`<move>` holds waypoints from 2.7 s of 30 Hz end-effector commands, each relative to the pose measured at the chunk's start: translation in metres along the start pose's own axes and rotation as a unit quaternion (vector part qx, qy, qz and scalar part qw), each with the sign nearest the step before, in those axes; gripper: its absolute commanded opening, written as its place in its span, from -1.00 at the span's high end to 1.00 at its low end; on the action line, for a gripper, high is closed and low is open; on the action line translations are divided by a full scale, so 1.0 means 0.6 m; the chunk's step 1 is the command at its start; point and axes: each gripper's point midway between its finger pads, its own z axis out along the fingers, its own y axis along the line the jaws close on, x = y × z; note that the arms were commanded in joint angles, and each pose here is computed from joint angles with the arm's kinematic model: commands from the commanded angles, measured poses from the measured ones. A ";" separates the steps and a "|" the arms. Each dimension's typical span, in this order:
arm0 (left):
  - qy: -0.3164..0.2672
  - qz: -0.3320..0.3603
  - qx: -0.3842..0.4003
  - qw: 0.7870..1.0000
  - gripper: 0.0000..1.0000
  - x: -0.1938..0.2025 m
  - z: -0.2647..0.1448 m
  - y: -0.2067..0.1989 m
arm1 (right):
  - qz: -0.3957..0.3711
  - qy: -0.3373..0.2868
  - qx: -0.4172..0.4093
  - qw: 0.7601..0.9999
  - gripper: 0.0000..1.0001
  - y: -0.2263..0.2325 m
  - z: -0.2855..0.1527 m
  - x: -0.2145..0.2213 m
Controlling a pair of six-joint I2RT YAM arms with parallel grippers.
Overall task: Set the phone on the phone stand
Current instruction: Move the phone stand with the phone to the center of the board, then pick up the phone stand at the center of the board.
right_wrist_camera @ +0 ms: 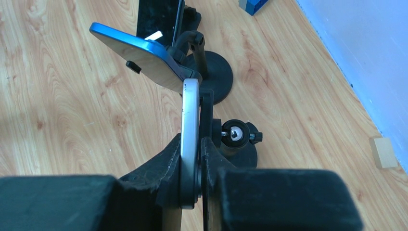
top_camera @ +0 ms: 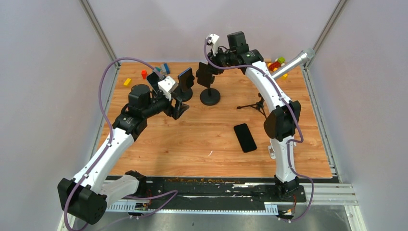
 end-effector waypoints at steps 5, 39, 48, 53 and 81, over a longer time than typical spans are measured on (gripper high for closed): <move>-0.030 0.020 0.002 0.999 -0.71 -0.034 -0.012 -0.002 | -0.058 -0.093 0.004 0.994 1.00 0.010 -0.042 -0.103; -0.024 0.026 0.012 0.999 -0.75 -0.029 -0.014 -0.007 | -0.066 -0.035 0.087 0.993 -0.71 0.026 -0.147 -0.059; -0.022 0.019 -0.002 1.000 -0.99 -0.029 -0.020 -0.002 | -0.037 0.022 0.178 0.983 -0.82 0.076 -0.284 0.043; -0.013 0.018 -0.005 1.000 -1.00 -0.028 -0.026 -0.003 | 0.012 0.084 0.271 0.959 -0.84 0.094 -0.386 0.163; 0.001 0.004 0.020 1.000 -1.00 -0.002 -0.017 -0.016 | 0.252 0.274 0.247 0.895 -0.28 0.172 -0.560 0.513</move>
